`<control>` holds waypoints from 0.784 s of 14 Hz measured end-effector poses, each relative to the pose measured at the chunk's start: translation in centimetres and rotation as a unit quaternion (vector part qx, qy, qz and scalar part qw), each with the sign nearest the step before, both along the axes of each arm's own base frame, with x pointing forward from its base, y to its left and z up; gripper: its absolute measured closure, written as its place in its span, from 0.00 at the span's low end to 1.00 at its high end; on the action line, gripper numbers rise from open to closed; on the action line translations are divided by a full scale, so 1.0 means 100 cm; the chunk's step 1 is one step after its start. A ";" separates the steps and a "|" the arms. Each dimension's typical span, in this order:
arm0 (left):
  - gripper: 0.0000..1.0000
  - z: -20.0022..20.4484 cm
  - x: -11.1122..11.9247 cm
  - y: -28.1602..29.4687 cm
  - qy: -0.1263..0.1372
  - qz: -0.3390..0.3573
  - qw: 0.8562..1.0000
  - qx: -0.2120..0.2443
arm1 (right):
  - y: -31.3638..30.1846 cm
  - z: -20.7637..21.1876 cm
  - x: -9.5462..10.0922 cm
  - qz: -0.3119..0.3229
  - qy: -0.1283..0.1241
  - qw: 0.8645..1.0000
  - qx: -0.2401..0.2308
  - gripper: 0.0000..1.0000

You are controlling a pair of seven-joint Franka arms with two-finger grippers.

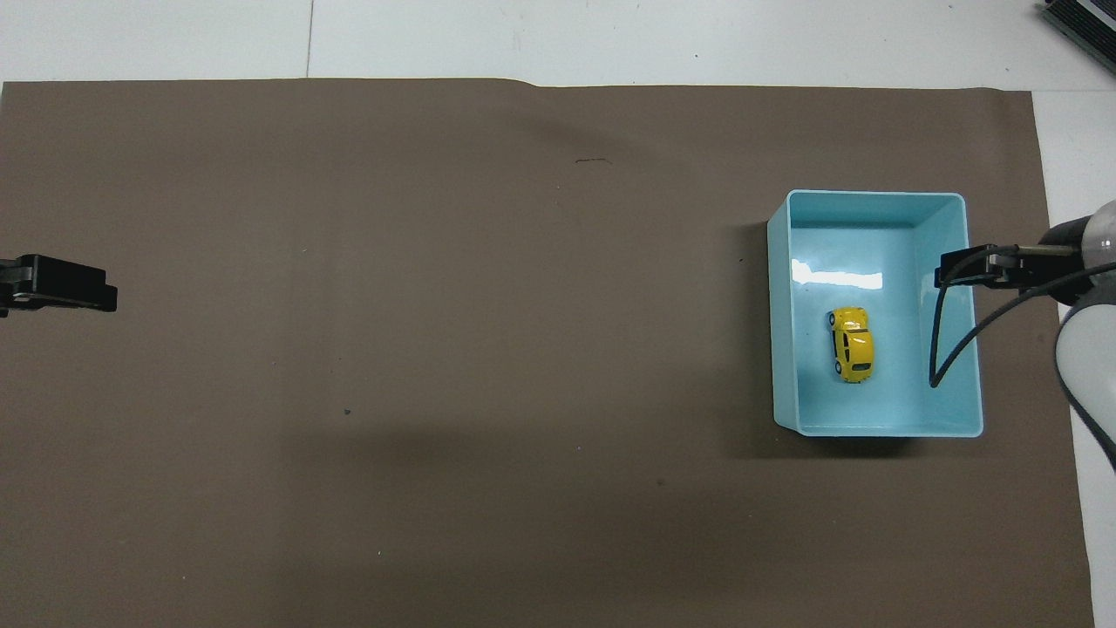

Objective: Wind up and store yellow beetle car

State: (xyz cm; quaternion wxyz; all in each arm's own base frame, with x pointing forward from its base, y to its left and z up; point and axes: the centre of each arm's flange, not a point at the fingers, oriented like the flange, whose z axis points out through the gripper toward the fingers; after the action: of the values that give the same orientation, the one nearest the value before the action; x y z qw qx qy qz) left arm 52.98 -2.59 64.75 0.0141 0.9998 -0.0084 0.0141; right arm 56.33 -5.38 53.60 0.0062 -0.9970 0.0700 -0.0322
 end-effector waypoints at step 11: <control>0.00 0.000 0.000 0.000 0.000 0.000 1.000 0.000 | -0.002 0.086 -0.031 -0.019 0.027 0.999 0.006 0.00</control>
State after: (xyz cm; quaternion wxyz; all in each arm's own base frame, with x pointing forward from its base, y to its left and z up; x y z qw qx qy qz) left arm 52.98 -2.59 64.75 0.0141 0.9998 -0.0084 0.0141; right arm 53.24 -5.62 62.25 0.0095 -0.9960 0.0891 -0.0051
